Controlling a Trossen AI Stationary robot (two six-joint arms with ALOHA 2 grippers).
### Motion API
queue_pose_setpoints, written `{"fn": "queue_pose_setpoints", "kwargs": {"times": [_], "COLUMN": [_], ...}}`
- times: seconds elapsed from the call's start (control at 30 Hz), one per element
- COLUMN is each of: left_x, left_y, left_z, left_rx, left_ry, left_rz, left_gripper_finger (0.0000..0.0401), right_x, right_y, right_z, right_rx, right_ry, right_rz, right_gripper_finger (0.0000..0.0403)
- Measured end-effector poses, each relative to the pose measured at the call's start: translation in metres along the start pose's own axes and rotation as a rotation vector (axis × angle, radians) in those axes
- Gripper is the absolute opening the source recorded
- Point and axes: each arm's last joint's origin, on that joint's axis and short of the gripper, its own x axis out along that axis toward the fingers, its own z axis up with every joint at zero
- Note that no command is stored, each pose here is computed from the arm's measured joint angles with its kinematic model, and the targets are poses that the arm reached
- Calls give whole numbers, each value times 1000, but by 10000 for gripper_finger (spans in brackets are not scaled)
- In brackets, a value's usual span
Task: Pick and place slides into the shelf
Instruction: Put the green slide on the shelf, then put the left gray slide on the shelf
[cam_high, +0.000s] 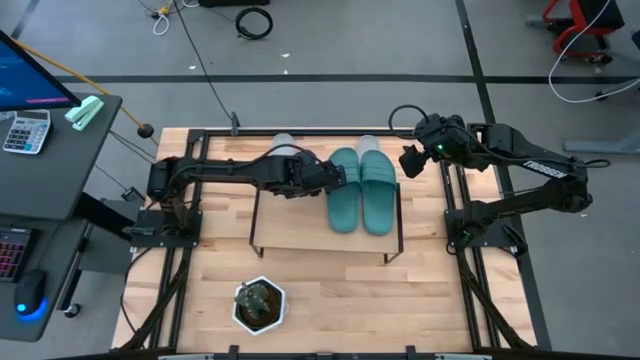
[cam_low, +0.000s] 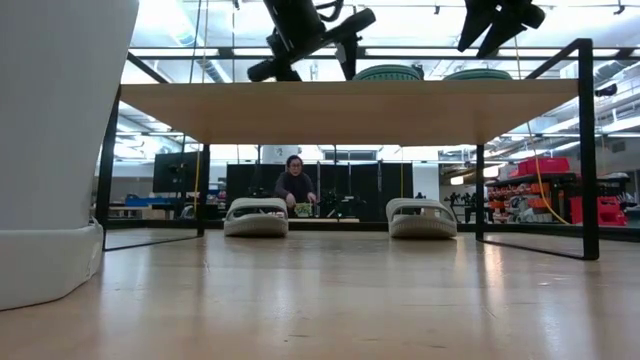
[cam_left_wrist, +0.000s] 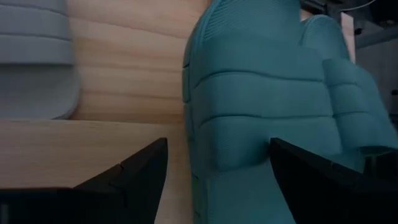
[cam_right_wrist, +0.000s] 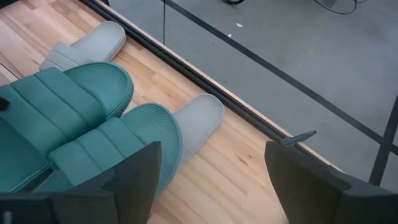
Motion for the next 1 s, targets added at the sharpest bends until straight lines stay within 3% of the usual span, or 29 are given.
{"fn": "queue_pose_setpoints", "kwargs": {"times": [0.47,0.63,1.0], "left_x": [-42,-42,-22], "left_y": [18,20,43], "left_z": [39,65,137], "left_rx": [92,151,275], "left_ry": [-97,-122,-24], "left_rz": [81,85,154], "left_gripper_finger": [282,279,235], "right_x": [0,0,0], "right_y": [0,0,0], "right_z": [0,0,0], "right_rx": [-1,-1,24], "right_ry": [0,0,2], "right_rz": [0,-1,4], "right_gripper_finger": [293,293,293]}}
